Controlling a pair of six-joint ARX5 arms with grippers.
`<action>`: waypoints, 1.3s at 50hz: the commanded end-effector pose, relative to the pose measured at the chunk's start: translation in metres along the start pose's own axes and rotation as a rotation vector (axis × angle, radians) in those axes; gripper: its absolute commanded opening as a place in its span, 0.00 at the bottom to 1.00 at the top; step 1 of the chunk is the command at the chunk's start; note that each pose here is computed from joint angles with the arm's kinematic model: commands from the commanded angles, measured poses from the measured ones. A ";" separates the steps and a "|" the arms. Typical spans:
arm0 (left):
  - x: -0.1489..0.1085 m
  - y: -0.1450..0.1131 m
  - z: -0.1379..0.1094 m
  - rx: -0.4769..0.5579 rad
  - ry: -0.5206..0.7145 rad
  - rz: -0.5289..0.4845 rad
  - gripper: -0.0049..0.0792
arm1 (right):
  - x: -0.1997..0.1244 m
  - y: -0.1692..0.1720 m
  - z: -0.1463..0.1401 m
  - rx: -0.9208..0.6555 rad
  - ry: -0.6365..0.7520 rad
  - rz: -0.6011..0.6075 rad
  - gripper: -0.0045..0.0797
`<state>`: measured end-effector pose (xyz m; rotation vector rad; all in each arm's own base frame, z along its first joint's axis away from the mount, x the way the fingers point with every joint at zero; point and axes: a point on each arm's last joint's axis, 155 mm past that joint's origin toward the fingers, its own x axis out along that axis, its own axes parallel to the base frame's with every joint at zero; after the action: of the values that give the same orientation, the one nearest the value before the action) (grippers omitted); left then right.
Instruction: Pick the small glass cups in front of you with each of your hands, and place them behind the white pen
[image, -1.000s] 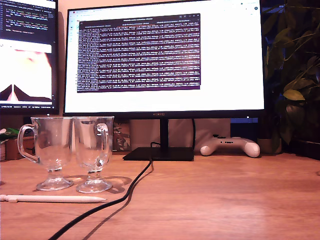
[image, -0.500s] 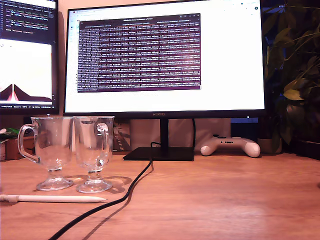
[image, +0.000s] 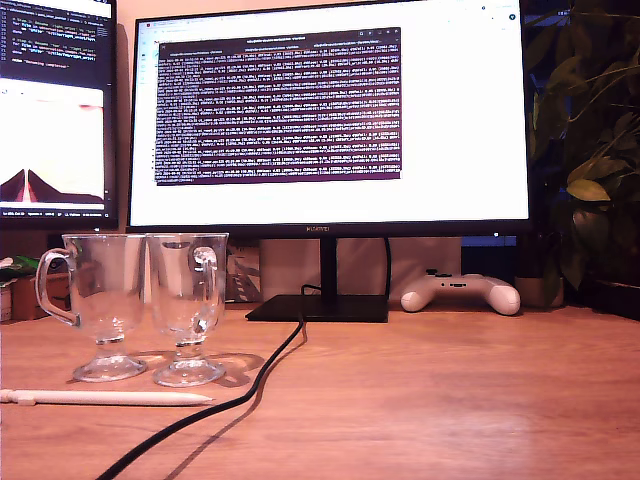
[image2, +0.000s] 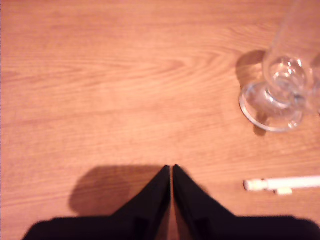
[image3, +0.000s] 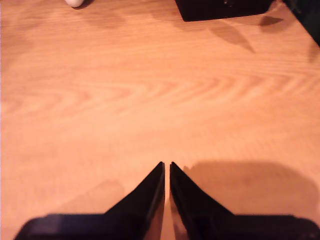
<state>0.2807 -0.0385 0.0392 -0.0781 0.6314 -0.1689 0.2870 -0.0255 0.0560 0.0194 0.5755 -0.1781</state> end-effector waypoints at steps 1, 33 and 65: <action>-0.004 -0.001 0.003 0.013 -0.035 -0.002 0.04 | -0.003 -0.004 -0.008 0.004 -0.011 -0.007 0.04; -0.021 0.009 0.012 -0.002 -0.150 0.058 0.04 | -0.032 -0.003 0.018 0.060 -0.247 0.037 0.04; -0.053 0.012 0.043 0.003 -0.403 0.071 0.04 | -0.076 -0.004 0.053 0.075 -0.480 0.074 0.04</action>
<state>0.2680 -0.0164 0.1103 -0.0821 0.2339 -0.0842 0.2529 -0.0209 0.1517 0.0728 0.0820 -0.1246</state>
